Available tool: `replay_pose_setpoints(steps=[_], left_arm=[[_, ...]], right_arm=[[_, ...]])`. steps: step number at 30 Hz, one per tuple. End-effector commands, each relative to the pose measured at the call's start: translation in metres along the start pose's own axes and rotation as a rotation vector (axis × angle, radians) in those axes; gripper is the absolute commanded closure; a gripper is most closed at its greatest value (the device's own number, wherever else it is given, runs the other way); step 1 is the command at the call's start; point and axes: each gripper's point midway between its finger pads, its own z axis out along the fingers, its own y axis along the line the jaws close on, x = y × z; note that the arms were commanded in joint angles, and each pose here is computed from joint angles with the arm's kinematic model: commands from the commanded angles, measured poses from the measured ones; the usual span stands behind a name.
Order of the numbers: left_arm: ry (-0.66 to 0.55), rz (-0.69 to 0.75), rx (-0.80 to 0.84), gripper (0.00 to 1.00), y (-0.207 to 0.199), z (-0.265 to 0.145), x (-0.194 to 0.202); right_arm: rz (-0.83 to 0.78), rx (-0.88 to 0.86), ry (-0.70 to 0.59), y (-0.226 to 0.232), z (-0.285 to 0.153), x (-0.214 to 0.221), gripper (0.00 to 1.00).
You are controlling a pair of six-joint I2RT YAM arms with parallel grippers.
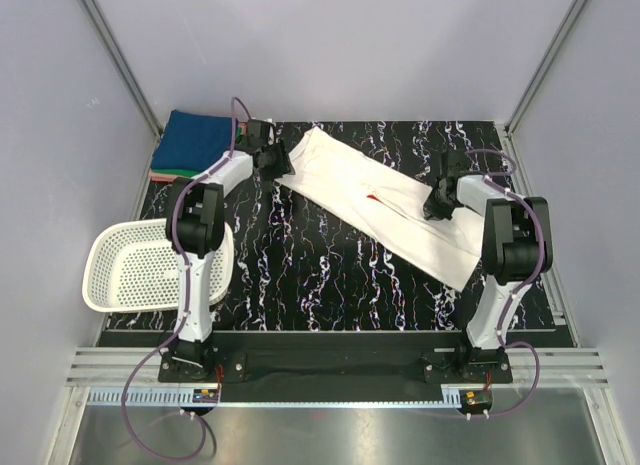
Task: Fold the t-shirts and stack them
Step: Fold the tshirt
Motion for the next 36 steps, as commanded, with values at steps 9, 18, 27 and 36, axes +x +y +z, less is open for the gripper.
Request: replay_pose_setpoints(steps=[9,18,27,36], left_arm=[[-0.143,0.084,0.076,0.49,-0.041,-0.082,-0.020],[-0.047,-0.025,0.099,0.50,-0.037,-0.052,0.021],[-0.022,-0.083,0.189,0.51,-0.051,-0.013,0.019],[-0.173,-0.093,0.149,0.53,-0.064,-0.053,-0.011]], right_arm=[[0.145,-0.287,0.044,0.058,-0.063,0.062,0.81],[-0.172,-0.234,0.060,0.072,-0.049,0.016,0.73],[-0.168,-0.241,0.031,0.073,-0.019,-0.008,0.76],[-0.173,-0.193,0.057,0.057,-0.002,0.008,0.78]])
